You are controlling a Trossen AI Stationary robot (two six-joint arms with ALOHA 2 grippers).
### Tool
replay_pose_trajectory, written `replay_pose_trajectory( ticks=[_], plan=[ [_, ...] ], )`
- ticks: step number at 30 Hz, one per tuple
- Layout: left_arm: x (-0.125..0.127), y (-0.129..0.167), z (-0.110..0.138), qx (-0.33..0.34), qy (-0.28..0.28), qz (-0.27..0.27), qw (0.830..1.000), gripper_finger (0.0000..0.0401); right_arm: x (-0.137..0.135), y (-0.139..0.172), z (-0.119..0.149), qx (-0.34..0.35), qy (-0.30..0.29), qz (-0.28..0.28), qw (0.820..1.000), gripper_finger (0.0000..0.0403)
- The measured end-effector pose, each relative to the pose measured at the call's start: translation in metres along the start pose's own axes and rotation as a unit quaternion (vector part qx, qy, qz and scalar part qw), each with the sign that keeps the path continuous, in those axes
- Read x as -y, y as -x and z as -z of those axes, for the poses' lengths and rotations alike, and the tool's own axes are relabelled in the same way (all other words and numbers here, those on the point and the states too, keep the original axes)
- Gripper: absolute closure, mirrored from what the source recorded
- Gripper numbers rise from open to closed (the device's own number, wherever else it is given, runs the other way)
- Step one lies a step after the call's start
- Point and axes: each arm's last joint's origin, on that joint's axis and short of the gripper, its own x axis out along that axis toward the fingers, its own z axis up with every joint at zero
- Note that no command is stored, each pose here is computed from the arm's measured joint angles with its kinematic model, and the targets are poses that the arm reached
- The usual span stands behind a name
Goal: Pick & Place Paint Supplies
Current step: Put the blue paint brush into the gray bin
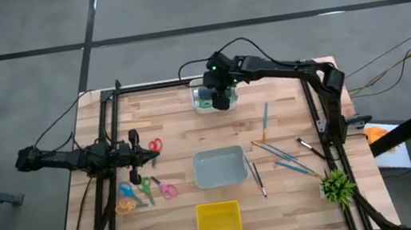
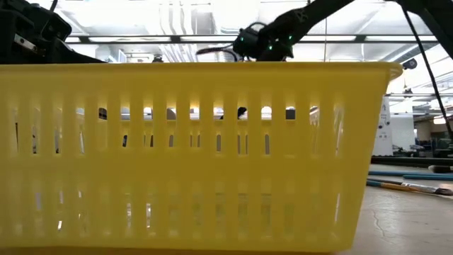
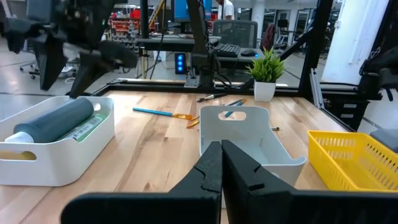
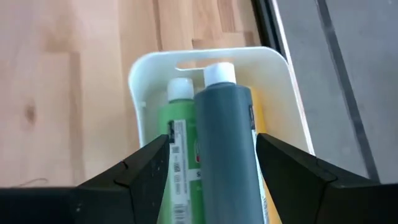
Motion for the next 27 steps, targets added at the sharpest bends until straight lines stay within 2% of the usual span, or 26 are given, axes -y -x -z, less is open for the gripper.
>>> replay_pose_trajectory(
  ticks=[6, 13, 19, 27],
  plan=[
    [0.000, 0.000, 0.000, 0.000, 0.000, 0.000, 1.000, 0.0401, -0.020, 0.024, 0.000, -0.032, -0.060, -0.021, 0.997, 0.0166],
    [0.000, 0.000, 0.000, 0.000, 0.000, 0.000, 1.000, 0.0401, -0.057, 0.045, 0.003, -0.094, -0.083, -0.049, 0.991, 0.0166],
    [0.000, 0.000, 0.000, 0.000, 0.000, 0.000, 1.000, 0.0401, -0.086, 0.054, 0.000, -0.097, -0.080, -0.005, 0.992, 0.0166],
    [0.000, 0.000, 0.000, 0.000, 0.000, 0.000, 1.000, 0.0401, -0.103, 0.051, 0.004, -0.104, -0.155, 0.023, 0.982, 0.0166]
  ],
)
